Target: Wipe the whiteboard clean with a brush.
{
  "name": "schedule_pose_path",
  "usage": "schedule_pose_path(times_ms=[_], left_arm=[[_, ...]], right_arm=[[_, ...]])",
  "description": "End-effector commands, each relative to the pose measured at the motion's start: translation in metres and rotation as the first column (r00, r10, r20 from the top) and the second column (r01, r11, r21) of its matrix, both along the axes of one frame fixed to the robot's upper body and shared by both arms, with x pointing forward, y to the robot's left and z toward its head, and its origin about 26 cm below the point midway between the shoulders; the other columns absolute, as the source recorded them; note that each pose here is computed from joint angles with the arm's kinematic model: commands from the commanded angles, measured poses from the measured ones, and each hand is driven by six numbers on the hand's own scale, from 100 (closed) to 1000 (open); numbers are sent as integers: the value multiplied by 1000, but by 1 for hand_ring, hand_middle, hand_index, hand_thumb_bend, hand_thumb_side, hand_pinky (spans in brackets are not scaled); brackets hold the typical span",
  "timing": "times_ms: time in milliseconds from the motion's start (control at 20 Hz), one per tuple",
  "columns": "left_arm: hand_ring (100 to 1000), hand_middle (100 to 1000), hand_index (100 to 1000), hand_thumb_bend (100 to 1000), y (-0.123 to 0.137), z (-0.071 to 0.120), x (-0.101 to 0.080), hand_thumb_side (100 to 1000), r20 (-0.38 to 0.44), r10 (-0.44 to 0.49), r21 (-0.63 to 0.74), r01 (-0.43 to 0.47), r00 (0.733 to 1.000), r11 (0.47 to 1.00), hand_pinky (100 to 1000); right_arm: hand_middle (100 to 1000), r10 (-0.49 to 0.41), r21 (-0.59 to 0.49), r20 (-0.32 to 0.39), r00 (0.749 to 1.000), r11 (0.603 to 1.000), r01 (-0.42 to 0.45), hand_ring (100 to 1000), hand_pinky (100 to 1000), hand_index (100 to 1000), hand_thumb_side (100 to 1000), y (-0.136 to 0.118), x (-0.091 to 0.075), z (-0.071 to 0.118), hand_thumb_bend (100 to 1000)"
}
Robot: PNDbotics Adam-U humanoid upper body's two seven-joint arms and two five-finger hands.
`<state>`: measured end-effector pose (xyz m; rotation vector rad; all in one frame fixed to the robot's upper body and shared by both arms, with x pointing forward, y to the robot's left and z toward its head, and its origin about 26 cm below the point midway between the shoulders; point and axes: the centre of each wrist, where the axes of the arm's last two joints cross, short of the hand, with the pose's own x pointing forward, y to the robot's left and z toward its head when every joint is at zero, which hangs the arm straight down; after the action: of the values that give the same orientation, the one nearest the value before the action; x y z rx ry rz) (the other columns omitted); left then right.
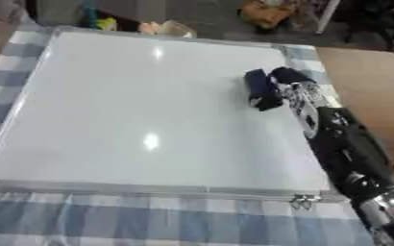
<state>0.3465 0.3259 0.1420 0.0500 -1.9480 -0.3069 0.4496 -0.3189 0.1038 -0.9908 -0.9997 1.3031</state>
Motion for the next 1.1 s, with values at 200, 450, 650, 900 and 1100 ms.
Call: schedule_pose_path(times_ms=[200,450,650,900,1100], left_arm=[[503,565,687,666,3,12,0,952,34,2,25,-3,999,1000,547],[502,564,687,666,3,14,1,952,38,1,27,-3,999,1000,547],[501,564,686,667,2,15,1,951,43,-1,26,0,999,1000,547],[501,564,686,667,2,16,1,951,47,-1,27,0,999,1000,547],[500,563,686,668,1,17,1,951,51,-2,26,1,999,1000,547]], right_arm=[[529,15,-25,27,1000,1000,-14,586,622,333,514,2,6,21,137],[527,17,-27,45,999,1000,-16,584,618,334,514,3,9,28,129],[527,30,-27,60,998,999,-28,584,616,336,512,7,10,32,124],[526,33,-28,79,996,999,-31,582,611,337,510,9,10,36,118],[526,23,-28,87,996,999,-21,583,611,337,510,8,10,36,117]])
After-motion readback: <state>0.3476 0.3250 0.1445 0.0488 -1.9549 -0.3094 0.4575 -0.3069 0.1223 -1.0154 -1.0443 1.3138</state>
